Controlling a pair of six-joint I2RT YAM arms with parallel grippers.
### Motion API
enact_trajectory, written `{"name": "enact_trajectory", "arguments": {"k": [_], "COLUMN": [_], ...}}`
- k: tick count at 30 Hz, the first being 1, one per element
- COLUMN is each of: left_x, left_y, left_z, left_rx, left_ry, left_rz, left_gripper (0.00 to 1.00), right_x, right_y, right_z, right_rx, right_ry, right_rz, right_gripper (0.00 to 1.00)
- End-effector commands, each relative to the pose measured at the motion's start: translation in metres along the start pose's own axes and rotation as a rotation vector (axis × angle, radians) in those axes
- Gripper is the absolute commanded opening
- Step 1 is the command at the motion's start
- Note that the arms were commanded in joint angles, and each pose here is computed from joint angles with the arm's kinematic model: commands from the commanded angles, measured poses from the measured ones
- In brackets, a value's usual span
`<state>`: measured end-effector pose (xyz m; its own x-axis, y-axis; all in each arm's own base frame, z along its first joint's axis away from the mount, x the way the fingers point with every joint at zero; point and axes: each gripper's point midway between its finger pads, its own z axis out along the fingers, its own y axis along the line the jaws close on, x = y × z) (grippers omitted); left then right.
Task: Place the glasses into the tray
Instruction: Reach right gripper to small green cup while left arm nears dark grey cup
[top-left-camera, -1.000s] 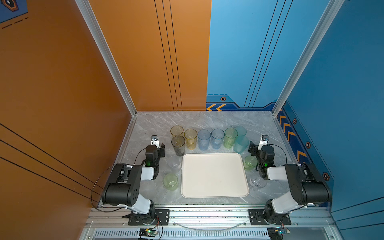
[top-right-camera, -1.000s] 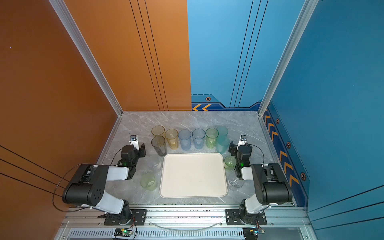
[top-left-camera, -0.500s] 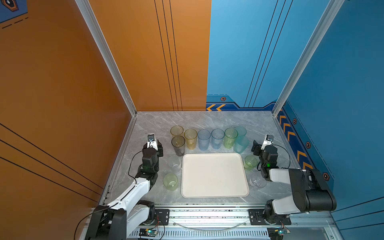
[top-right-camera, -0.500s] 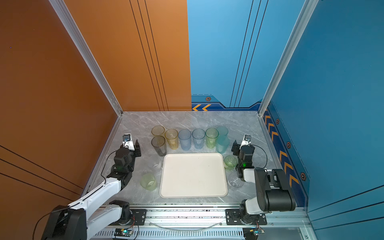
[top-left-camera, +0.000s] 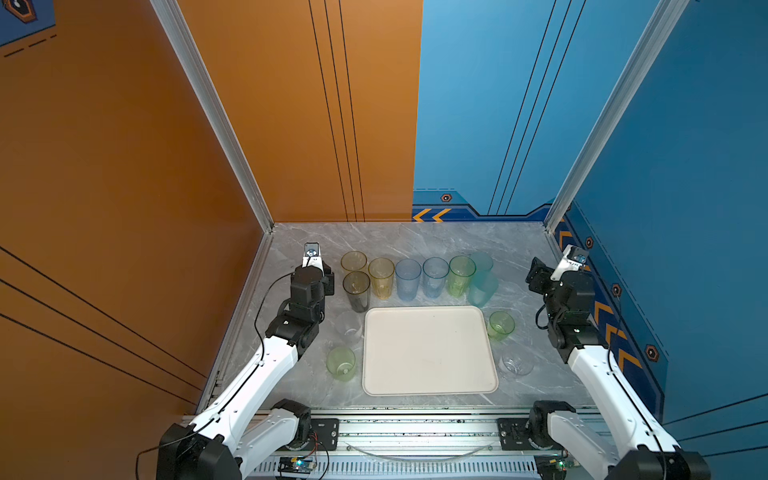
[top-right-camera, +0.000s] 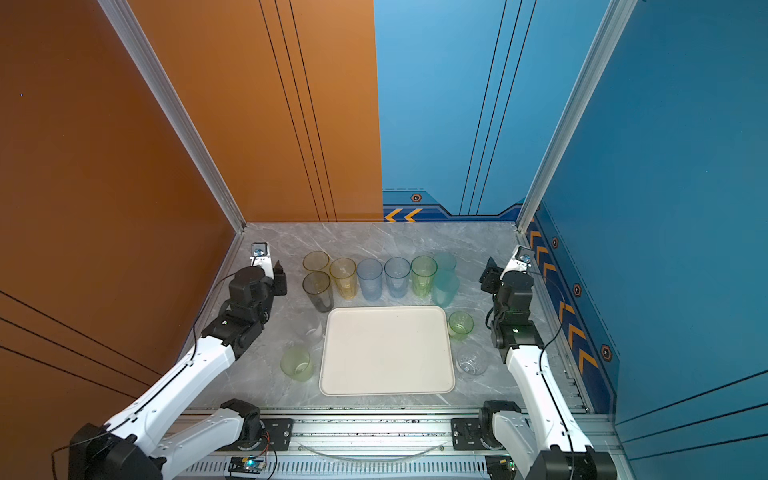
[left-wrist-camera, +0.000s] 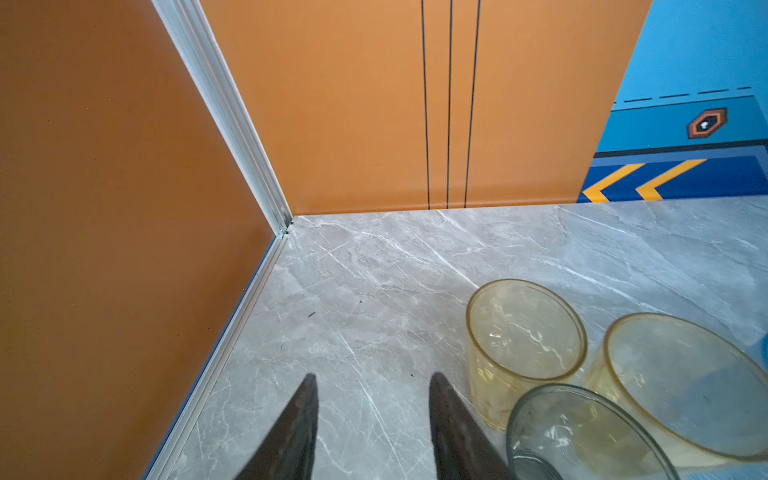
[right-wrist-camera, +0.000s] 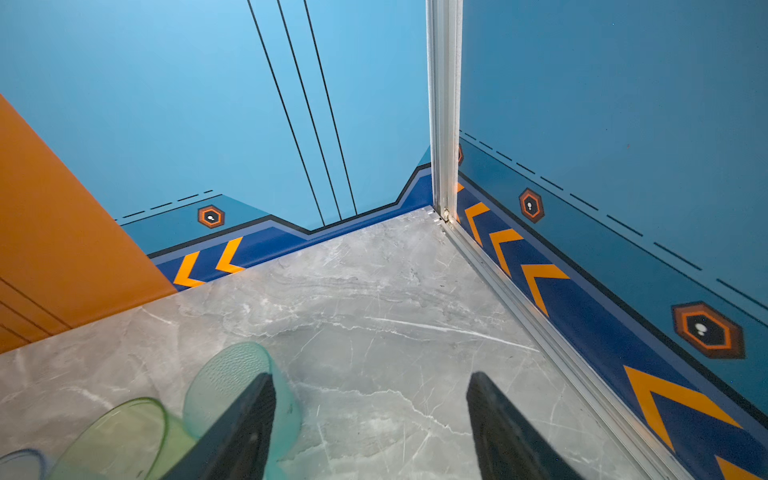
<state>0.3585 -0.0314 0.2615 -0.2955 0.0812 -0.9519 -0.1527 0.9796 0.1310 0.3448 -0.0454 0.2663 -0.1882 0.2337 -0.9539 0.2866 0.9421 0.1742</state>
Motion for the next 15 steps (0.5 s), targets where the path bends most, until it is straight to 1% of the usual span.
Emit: {"name": "enact_trajectory", "arguments": {"k": [1, 6, 8, 10, 14, 15], "left_x": [0.004, -0.002, -0.002, -0.004, -0.007, -0.007], "left_y": [-0.010, -0.020, -0.024, -0.030, -0.040, -0.041], "left_z": [-0.002, -0.003, -0.004, -0.004, -0.003, -0.003], "left_rx": [0.052, 0.103, 0.131, 0.160, 0.207, 0.212], "left_ry": [0.084, 0.134, 0.154, 0.165, 0.184, 0.190], "left_rz": [-0.010, -0.019, -0.027, -0.038, -0.054, -0.055], "left_gripper": [0.44, 0.45, 0.45, 0.45, 0.45, 0.45], "right_x": [0.058, 0.072, 0.082, 0.093, 0.127, 0.135], "right_y": [-0.006, -0.006, -0.002, 0.001, 0.001, 0.001], "right_z": [-0.022, -0.033, -0.033, -0.032, -0.026, -0.026], "right_rx": [0.016, 0.042, 0.037, 0.032, 0.036, 0.036], "right_ry": [0.311, 0.505, 0.596, 0.665, 0.799, 0.824], "right_rz": [-0.030, -0.036, -0.037, -0.040, -0.037, -0.036], "right_gripper": [0.65, 0.49, 0.48, 0.45, 0.32, 0.31]}}
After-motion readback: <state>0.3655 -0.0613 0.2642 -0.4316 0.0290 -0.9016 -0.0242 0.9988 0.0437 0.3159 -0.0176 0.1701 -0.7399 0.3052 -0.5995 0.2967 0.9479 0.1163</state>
